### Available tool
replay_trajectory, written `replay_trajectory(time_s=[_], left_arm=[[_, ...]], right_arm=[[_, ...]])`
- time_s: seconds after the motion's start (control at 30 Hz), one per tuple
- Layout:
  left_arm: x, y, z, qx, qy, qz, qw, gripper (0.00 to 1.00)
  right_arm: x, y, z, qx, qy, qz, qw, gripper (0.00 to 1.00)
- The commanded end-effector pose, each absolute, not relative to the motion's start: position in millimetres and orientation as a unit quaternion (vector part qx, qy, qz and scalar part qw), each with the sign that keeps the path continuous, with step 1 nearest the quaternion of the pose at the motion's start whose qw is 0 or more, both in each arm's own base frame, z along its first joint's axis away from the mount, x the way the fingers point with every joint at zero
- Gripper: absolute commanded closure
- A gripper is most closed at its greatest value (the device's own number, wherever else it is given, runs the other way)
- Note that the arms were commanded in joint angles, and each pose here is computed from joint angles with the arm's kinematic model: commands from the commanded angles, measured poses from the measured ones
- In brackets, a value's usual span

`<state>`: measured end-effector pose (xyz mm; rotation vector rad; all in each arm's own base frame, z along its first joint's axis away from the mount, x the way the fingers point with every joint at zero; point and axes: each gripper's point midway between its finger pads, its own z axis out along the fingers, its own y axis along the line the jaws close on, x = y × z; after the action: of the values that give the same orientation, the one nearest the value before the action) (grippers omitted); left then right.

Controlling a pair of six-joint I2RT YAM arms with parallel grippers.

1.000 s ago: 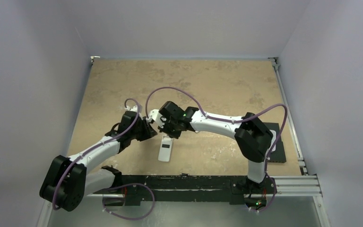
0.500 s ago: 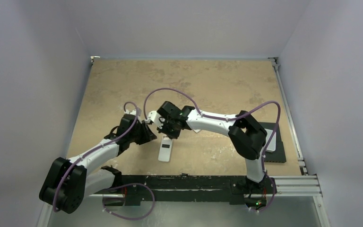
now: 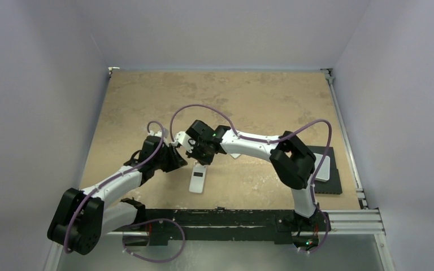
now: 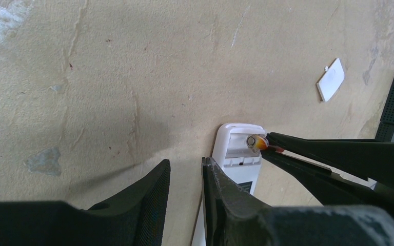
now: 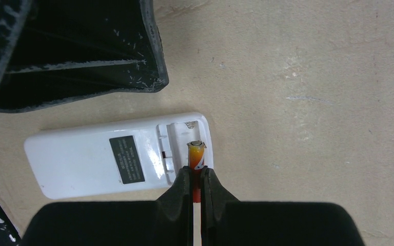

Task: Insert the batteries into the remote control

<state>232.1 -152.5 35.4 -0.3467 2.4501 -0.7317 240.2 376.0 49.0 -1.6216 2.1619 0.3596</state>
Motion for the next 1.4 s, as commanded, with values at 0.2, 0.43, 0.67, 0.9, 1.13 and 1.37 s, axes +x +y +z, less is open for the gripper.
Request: replay_trajectory(time_s=[0.2,0.43,0.67,0.9,1.13,1.37], left_arm=[[239.3,-151.4,41.5,-0.121,0.907,-0.278,0.293,0.71],[238.6,-151.1,39.9,-0.122,0.907,-0.278,0.291,0.71],[238.8,-151.4,40.1,-0.122,0.907,-0.280,0.291,0.71],[238.8,-150.8,39.8,-0.122,0.907,-0.279,0.292,0.71],[238.2,-151.1,38.7,-0.122,0.907,-0.280,0.290,0.71],[238.0,-150.8,38.2,-0.123,0.907,-0.280,0.289,0.71]], right_arm=[[244.2,389.0,57.5,-0.584,0.769,0.147,0.216,0.91],[245.0,390.5,56.7,-0.583,0.769,0.148,0.217,0.90],[245.4,391.4,56.0,-0.581,0.771,0.149,0.217,0.86],[245.5,392.8,56.3,-0.579,0.771,0.150,0.218,0.84],[245.2,391.9,54.7,-0.580,0.772,0.149,0.215,0.81],[245.6,392.4,55.1,-0.580,0.772,0.149,0.215,0.78]])
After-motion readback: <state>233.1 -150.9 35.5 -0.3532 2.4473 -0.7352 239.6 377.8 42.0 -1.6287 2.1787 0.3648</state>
